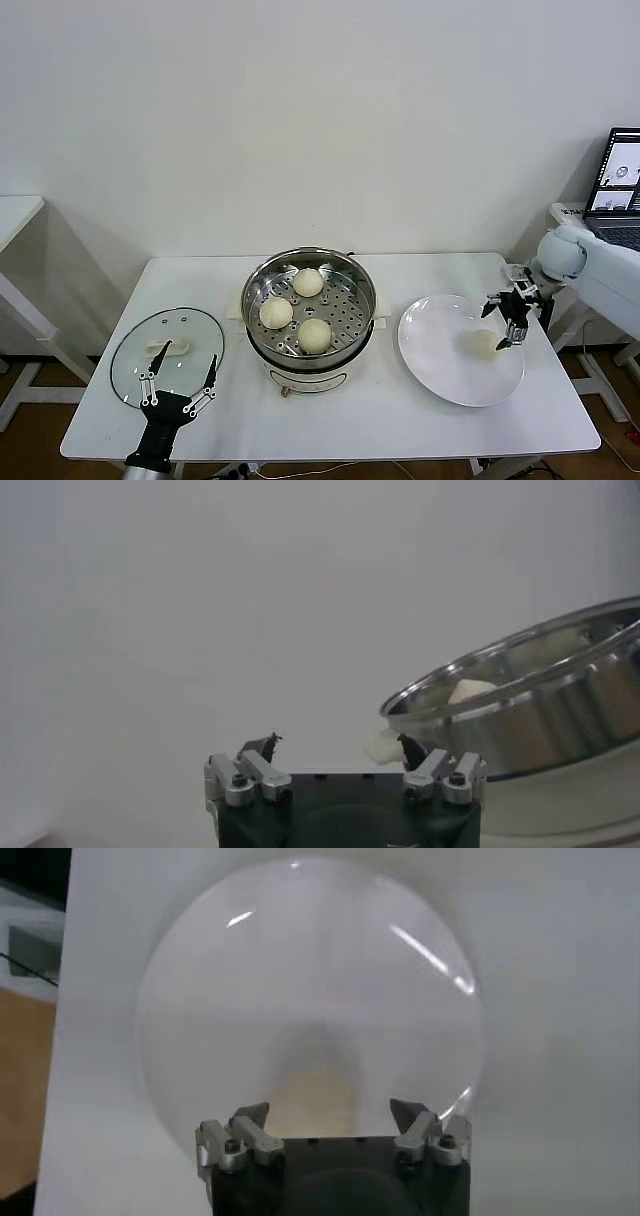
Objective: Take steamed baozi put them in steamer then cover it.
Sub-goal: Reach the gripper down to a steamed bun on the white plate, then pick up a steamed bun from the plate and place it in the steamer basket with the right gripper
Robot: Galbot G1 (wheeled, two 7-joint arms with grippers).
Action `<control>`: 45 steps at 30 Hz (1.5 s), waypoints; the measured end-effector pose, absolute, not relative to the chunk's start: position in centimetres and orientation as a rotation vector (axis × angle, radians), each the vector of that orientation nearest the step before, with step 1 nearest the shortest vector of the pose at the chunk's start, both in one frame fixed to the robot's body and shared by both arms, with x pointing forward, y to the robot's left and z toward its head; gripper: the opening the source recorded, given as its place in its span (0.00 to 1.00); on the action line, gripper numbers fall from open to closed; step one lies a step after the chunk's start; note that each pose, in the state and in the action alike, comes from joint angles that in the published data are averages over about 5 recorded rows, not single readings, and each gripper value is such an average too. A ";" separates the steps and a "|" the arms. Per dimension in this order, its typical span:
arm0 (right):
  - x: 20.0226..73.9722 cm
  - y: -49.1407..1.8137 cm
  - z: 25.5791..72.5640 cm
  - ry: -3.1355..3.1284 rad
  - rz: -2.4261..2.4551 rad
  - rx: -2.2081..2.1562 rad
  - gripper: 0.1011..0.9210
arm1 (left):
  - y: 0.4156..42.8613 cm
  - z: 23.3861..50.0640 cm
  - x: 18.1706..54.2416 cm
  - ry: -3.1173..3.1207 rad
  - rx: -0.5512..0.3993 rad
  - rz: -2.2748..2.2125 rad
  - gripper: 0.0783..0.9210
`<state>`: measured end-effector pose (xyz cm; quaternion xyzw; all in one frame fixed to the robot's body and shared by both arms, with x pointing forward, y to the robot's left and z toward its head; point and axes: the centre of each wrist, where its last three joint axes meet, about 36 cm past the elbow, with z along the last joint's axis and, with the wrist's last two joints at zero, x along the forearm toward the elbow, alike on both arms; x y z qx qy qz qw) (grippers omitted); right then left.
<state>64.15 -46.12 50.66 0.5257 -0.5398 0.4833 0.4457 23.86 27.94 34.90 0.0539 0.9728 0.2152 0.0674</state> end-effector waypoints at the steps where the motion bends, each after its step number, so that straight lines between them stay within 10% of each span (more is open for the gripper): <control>1: 64.1 -46.2 50.3 -1.339 1.194 1.297 0.88 | 27.9 34.9 23.9 2.932 0.162 0.649 0.88; 28: 63.7 -46.3 47.3 -1.368 1.199 1.235 0.71 | 28.2 34.7 24.0 2.928 0.163 0.666 0.88; 45: 69.1 -37.7 63.1 -1.355 1.309 1.416 0.66 | 27.8 35.1 24.4 2.911 0.191 0.653 0.88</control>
